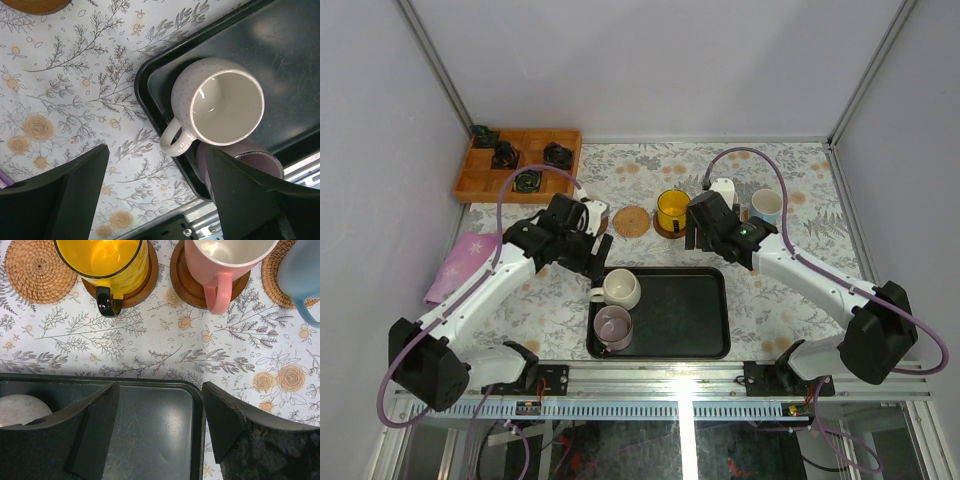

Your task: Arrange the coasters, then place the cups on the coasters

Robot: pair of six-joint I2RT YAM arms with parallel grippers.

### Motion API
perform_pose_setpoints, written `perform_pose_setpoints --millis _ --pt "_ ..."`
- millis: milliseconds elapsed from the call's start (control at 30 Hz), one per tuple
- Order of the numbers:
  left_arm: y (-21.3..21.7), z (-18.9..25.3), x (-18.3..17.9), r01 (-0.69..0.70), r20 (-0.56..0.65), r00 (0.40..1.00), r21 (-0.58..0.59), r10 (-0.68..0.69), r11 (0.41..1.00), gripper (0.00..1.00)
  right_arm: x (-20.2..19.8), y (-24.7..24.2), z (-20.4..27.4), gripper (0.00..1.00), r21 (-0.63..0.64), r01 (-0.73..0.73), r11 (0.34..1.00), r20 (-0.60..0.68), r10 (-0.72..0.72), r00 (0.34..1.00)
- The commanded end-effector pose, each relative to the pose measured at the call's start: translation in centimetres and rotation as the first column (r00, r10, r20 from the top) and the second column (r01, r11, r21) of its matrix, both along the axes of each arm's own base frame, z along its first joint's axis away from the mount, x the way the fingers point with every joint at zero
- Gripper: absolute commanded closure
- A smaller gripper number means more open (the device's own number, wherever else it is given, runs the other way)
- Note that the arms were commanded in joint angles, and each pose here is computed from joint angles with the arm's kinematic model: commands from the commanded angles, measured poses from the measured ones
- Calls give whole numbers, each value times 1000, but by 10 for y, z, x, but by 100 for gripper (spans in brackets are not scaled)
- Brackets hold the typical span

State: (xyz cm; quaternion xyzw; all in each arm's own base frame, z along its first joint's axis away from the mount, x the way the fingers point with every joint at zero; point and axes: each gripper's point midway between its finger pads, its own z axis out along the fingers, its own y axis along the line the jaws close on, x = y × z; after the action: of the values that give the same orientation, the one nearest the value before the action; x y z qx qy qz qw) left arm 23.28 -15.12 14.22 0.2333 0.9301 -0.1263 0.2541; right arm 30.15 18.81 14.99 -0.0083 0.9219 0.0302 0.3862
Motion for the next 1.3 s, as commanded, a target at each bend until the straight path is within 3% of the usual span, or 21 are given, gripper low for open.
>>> perform_pose_setpoints --millis 0,167,267,500,833,1267 --pt "-3 6 -10 -81 -94 992 3 81 997 23 1 -5 14 25 4 21 1000 50 -21 999" --pt "-2 -2 -13 -175 -135 975 25 177 984 24 2 -4 15 25 0 14 1000 53 -13 999" --pt "9 -17 -12 -274 -129 951 70 281 959 32 2 -3 15 25 1 8 1000 52 -8 999" --pt "4 -14 -10 -351 -111 930 1 349 936 31 3 -2 18 25 -27 -12 1000 41 13 999" --pt "-4 -33 -30 -362 -224 906 35 360 932 31 3 1 16 25 -25 -32 999 30 32 999" --pt "0 -46 -45 -362 -231 890 164 393 917 30 0 1 10 25 -18 -30 999 19 30 999"
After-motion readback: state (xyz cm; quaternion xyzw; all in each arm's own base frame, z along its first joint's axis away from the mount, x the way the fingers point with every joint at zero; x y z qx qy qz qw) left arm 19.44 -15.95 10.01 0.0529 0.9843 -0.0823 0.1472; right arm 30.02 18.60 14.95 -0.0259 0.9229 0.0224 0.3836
